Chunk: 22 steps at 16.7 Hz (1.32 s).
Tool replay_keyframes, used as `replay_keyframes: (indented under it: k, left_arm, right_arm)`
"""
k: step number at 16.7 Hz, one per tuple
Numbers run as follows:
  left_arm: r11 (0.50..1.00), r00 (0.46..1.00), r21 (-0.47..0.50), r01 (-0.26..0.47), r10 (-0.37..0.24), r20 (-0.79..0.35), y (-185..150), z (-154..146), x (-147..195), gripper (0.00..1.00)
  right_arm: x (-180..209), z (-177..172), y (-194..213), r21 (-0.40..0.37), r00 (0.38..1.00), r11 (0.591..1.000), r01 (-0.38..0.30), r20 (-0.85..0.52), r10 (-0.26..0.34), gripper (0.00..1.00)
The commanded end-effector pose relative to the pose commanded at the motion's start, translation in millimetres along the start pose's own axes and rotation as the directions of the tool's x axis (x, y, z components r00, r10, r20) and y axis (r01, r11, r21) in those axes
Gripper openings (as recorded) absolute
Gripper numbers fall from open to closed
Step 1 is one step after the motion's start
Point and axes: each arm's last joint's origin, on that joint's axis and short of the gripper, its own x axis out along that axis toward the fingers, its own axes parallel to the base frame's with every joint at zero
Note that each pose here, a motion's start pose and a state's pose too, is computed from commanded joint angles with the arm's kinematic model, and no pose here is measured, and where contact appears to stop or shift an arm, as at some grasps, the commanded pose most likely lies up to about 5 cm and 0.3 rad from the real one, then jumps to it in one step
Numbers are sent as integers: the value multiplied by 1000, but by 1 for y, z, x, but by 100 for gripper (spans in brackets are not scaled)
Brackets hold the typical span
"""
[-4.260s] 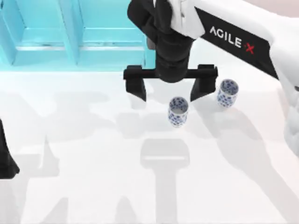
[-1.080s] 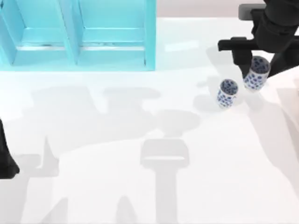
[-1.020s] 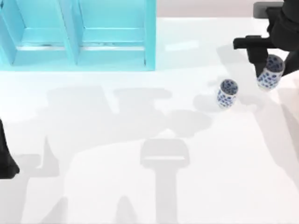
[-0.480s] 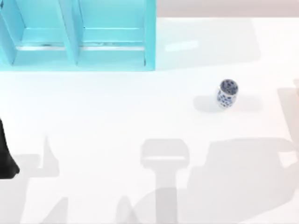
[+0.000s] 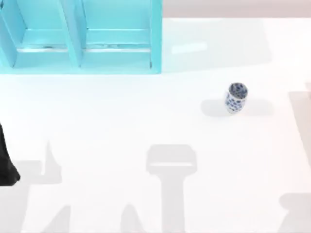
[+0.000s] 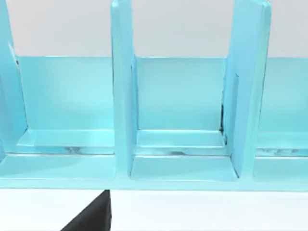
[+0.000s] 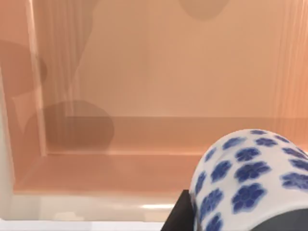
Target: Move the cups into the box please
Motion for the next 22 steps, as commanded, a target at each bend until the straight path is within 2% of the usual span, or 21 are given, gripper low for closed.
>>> replay_keyframes:
  k: [5,11,16,22]
  left_arm:
    - [1000,1000,0,0,0,0,0,0,0,100]
    - [1000,1000,0,0,0,0,0,0,0,100]
    - [1000,1000,0,0,0,0,0,0,0,100]
    - [1000,1000,0,0,0,0,0,0,0,100]
  right_arm:
    - [5,2,0,-3,1000,1000,-1,-5,0,0]
    - [57,-1,-1,-1,1000,1000,3,1,-3,0]
    - [65,-2,0,0,1000,1000,0,0,0,0]
    - [65,-2,0,0,1000,1000,0,0,0,45]
